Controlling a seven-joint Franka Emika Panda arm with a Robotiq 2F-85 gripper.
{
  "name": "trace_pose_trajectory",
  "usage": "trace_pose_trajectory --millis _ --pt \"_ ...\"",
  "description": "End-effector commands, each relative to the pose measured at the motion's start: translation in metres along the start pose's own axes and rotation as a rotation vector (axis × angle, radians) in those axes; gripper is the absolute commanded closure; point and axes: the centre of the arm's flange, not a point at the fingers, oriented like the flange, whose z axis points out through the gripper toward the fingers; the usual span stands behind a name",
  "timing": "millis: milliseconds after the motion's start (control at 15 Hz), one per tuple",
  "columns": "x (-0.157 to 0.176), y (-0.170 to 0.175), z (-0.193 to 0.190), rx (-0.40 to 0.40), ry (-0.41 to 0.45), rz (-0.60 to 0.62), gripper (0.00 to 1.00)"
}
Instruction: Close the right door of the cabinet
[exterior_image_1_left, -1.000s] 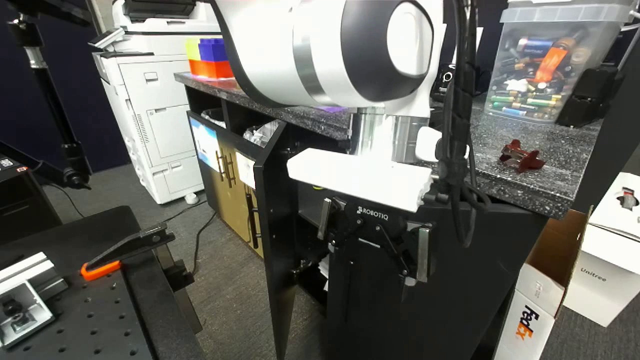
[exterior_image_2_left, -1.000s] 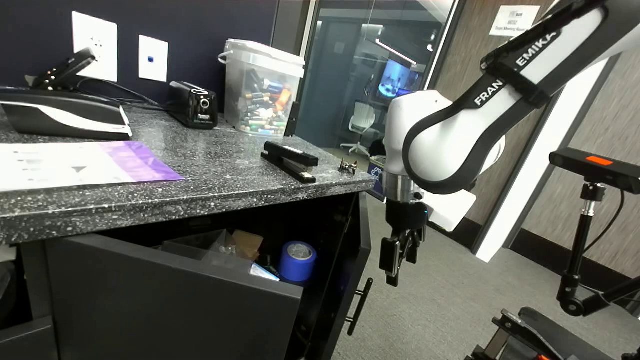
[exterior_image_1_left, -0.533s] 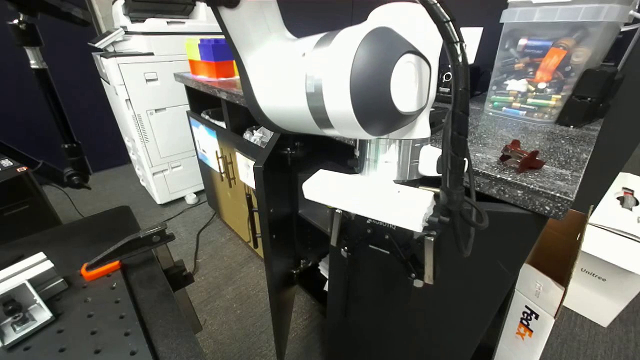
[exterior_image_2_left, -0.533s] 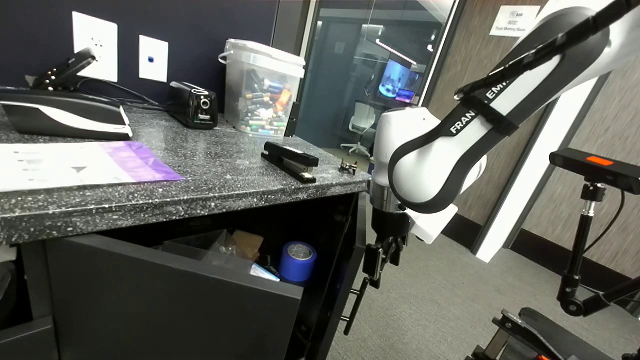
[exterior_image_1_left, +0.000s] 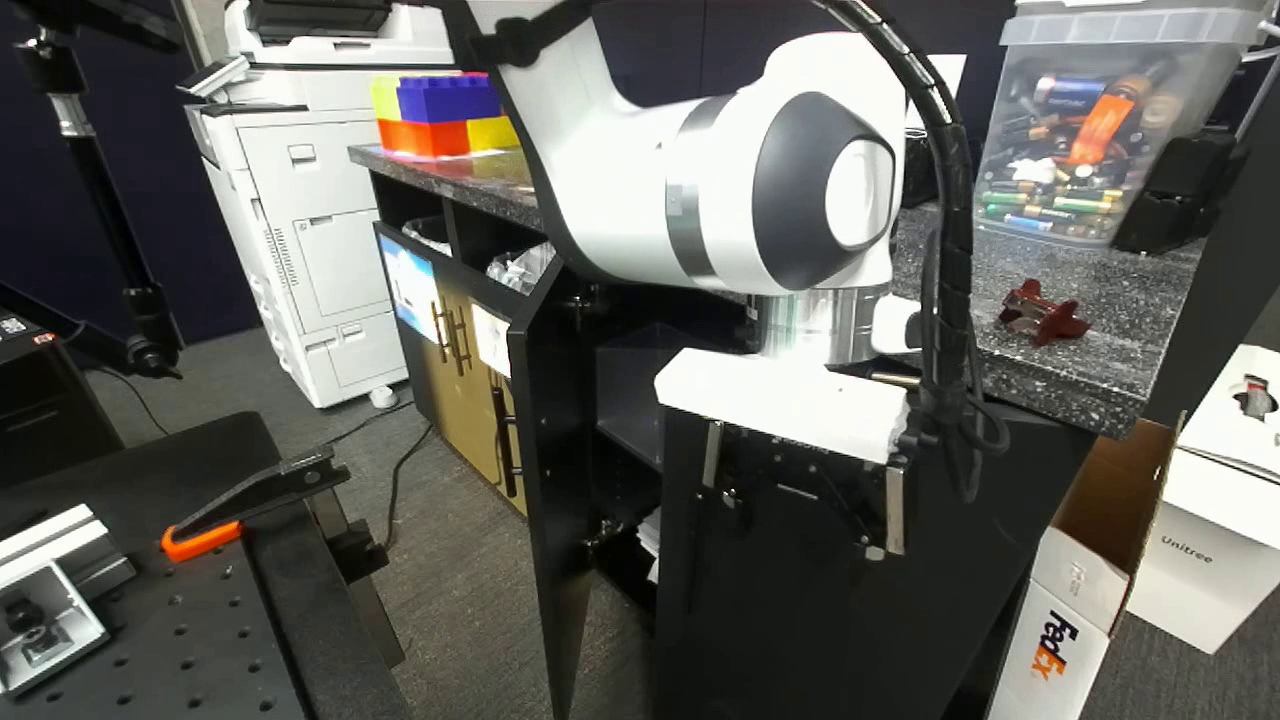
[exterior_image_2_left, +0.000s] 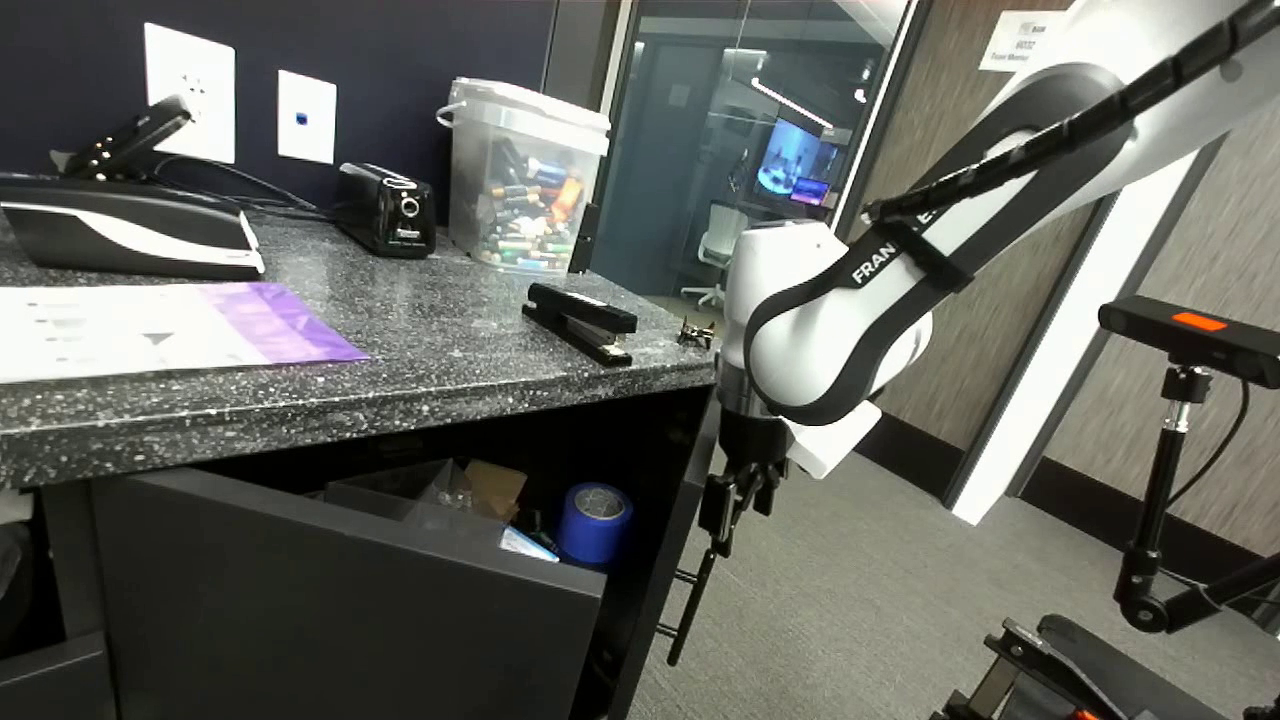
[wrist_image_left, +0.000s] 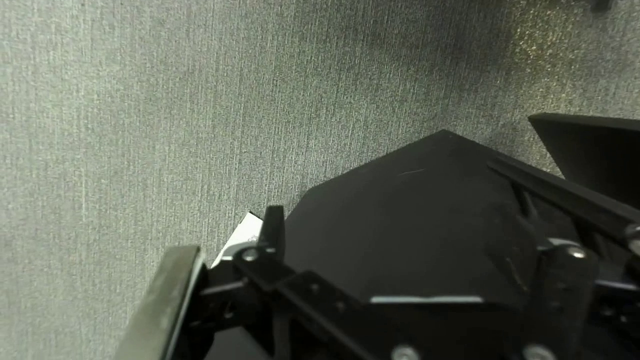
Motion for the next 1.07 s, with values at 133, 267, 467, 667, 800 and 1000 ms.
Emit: trace_pose_trajectory --millis 133,267,467,667,800,1000 --pt "0.045 0.007 0.021 -0.021 0.087 0.023 0.0" --pt "0.057 0.007 0.03 -0.027 0.124 0.036 0.0" --pt "0.068 0.005 0.041 -0.044 0.187 0.072 0.0" --pt "0.068 -0.002 0.055 -0.076 0.266 0.102 0.0" --pt "0.07 -0.007 0.06 -0.097 0.35 0.122 0.0" --pt "0.076 -0.018 0.058 -0.074 0.501 0.178 0.0"
